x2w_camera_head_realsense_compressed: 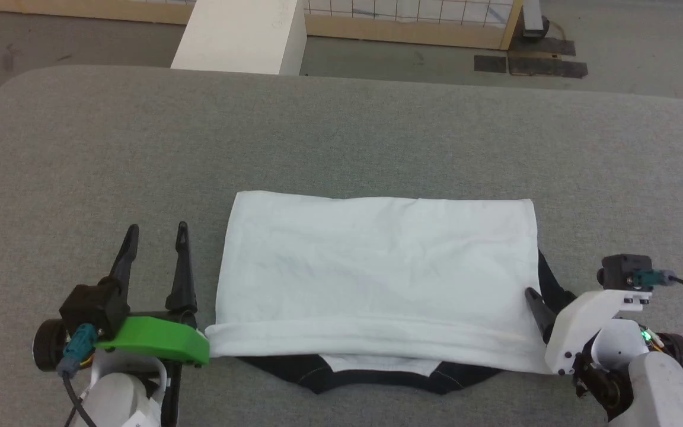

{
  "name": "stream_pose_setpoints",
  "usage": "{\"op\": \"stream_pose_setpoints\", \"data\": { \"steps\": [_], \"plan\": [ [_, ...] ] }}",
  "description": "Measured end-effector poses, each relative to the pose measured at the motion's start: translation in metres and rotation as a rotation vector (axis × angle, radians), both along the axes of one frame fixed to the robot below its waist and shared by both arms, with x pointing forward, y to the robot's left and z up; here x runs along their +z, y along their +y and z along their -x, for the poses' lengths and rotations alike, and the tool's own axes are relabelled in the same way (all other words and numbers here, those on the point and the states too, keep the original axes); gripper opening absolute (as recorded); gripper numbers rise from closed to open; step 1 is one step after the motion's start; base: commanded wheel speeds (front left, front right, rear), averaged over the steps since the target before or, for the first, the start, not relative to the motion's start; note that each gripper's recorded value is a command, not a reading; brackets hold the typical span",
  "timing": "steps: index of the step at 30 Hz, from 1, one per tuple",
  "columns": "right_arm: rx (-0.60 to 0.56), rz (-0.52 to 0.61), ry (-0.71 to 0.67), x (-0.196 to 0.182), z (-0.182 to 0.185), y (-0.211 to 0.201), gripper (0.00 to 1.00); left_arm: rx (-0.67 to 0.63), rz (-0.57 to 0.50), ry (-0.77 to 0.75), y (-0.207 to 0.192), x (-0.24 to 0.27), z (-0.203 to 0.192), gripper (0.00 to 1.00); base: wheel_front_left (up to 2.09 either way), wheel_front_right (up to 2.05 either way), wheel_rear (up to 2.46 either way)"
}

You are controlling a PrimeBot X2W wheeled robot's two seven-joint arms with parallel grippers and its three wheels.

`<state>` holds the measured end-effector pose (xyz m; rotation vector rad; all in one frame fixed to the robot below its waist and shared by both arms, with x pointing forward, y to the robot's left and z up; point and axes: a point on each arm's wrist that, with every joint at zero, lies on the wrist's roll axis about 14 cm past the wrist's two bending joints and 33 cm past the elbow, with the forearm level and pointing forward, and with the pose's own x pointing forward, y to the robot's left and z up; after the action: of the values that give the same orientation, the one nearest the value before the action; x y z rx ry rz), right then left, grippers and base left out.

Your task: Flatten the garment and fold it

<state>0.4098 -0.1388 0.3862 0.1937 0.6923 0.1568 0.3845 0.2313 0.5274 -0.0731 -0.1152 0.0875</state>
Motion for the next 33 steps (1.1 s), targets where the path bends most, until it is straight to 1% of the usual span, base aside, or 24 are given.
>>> {"op": "stream_pose_setpoints", "data": {
  "steps": [4, 5, 6, 7, 8, 12, 16, 19, 24, 27, 30, 33],
  "plan": [
    [0.038, 0.009, 0.056, -0.007, -0.001, 0.008, 1.0, 0.0, 0.007, 0.018, -0.001, -0.007, 0.0, 1.0, 0.0, 0.0, 0.0],
    [0.049, 0.012, 0.068, -0.007, 0.0, 0.01, 0.78, 0.002, 0.011, 0.019, 0.0, -0.008, 0.0, 1.0, 0.0, 0.0, 0.0],
    [0.064, 0.016, 0.08, -0.008, 0.001, 0.012, 0.48, 0.002, 0.01, 0.019, 0.0, -0.008, 0.001, 1.0, 0.0, 0.0, 0.0],
    [0.079, 0.011, 0.09, -0.008, 0.002, 0.016, 0.22, 0.003, 0.011, 0.02, 0.001, -0.009, 0.001, 1.0, 0.0, 0.0, 0.0],
    [0.086, 0.003, 0.091, -0.007, 0.003, 0.019, 0.0, 0.003, 0.013, 0.021, 0.001, -0.009, 0.001, 1.0, 0.0, 0.0, 0.0],
    [0.101, -0.03, 0.072, -0.001, 0.006, 0.029, 0.0, 0.007, 0.02, 0.02, 0.001, -0.009, 0.002, 1.0, 0.0, 0.0, 0.0],
    [0.057, -0.032, 0.037, 0.004, 0.007, 0.018, 0.0, 0.005, 0.019, 0.016, 0.002, -0.008, 0.002, 1.0, 0.0, 0.0, 0.0],
    [-0.005, -0.005, 0.007, 0.009, 0.006, -0.003, 0.0, 0.004, 0.027, 0.012, 0.002, -0.008, 0.002, 1.0, 0.0, 0.0, 0.0],
    [-0.145, 0.137, -0.065, 0.027, 0.004, -0.066, 0.0, -0.001, 0.036, 0.007, 0.0, -0.007, 0.002, 1.0, 0.0, 0.0, 0.0],
    [-0.184, 0.186, -0.091, 0.039, 0.005, -0.085, 0.0, -0.004, 0.036, 0.005, -0.001, -0.007, 0.001, 1.0, 0.0, 0.0, 0.0],
    [-0.185, 0.2, -0.114, 0.051, 0.004, -0.087, 0.0, -0.006, 0.035, 0.006, -0.002, -0.007, 0.002, 1.0, 0.0, 0.0, 0.0],
    [-0.135, 0.178, -0.143, 0.065, 0.002, -0.07, 0.0, -0.011, 0.025, 0.008, -0.002, -0.007, 0.002, 1.0, 0.0, 0.0, 0.0]
  ]
}}
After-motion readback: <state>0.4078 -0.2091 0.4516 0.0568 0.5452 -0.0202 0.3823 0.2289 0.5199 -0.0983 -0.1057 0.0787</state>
